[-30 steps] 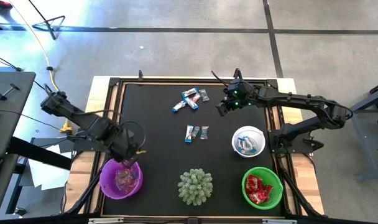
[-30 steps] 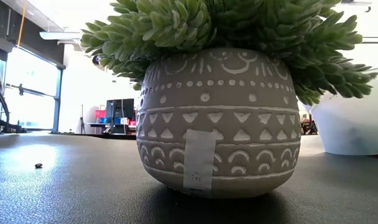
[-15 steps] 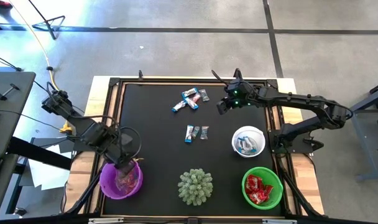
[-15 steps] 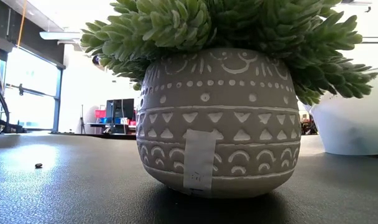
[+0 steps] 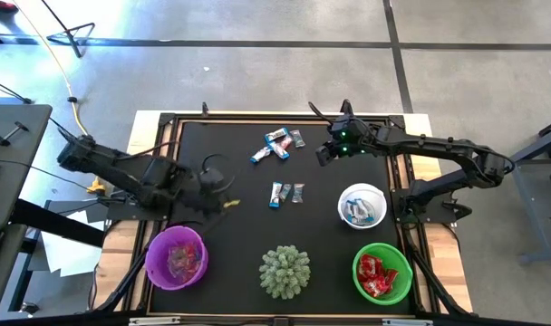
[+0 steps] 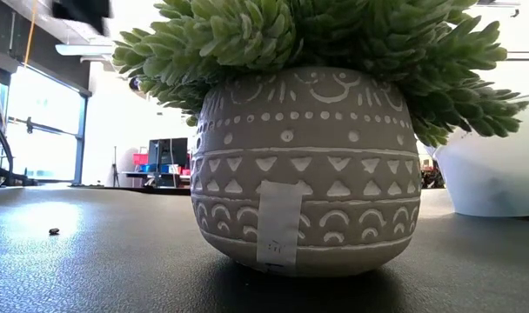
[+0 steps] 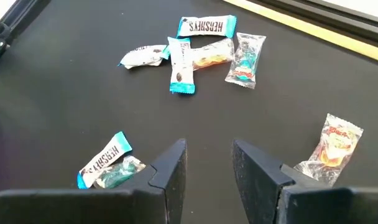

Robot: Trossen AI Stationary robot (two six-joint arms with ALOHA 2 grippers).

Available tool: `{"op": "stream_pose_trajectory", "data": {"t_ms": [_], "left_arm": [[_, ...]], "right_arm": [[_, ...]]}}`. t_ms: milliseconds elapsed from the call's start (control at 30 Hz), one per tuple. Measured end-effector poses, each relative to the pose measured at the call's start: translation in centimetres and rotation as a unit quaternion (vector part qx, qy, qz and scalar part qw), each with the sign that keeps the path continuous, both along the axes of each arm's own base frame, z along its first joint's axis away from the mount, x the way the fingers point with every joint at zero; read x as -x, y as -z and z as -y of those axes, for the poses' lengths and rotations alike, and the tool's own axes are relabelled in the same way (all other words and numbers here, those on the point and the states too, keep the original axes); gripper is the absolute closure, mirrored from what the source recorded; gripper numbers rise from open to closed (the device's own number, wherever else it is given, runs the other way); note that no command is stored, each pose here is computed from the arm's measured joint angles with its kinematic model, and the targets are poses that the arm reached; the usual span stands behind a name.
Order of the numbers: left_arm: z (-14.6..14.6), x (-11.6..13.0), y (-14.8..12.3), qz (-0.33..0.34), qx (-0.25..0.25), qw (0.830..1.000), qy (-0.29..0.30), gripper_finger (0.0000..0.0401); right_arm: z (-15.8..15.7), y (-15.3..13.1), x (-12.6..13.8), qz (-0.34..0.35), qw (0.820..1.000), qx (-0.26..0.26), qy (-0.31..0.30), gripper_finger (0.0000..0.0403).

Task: Sort candy
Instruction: Put the transparent candy wrapper into the purple bucket

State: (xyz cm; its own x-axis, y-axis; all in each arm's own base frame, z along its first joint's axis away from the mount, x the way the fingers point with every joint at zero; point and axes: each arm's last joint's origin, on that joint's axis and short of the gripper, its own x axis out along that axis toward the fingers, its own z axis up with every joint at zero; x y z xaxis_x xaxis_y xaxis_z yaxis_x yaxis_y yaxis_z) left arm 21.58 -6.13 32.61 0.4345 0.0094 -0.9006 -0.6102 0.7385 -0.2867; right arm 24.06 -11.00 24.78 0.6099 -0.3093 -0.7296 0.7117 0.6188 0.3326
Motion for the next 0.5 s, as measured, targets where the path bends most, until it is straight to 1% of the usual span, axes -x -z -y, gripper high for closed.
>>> {"op": "stream_pose_trajectory", "data": {"t_ms": [133, 233, 300, 367, 433, 500], "left_arm": [[-2.8, -3.1, 0.5, 0.043, -0.081, 0.996, 0.022, 0.0284], [-5.2, -5.9, 1.0, 0.087, -0.135, 0.985, 0.058, 0.0284], [-6.7, -7.8, 1.2, 0.124, -0.166, 0.976, 0.066, 0.0284], [-8.1, -9.5, 1.7, 0.155, -0.184, 0.968, 0.076, 0.0284], [-9.2, -11.0, 2.3, 0.177, -0.189, 0.961, 0.097, 0.0284], [-10.2, -11.9, 3.4, 0.173, -0.194, 0.958, 0.122, 0.0284]], "right_arm": [[0.0, 0.0, 0.0, 0.0, 1.0, -0.001, 0.001, 0.0279], [0.0, 0.0, 0.0, 0.001, 1.0, -0.002, 0.001, 0.0279], [0.0, 0.0, 0.0, 0.002, 1.0, -0.005, -0.003, 0.0279], [0.0, 0.0, 0.0, 0.002, 1.0, -0.006, -0.004, 0.0279], [0.0, 0.0, 0.0, 0.002, 1.0, -0.006, -0.005, 0.0279], [-0.1, 0.0, 0.0, 0.0, 1.0, -0.008, -0.006, 0.0279]]}}
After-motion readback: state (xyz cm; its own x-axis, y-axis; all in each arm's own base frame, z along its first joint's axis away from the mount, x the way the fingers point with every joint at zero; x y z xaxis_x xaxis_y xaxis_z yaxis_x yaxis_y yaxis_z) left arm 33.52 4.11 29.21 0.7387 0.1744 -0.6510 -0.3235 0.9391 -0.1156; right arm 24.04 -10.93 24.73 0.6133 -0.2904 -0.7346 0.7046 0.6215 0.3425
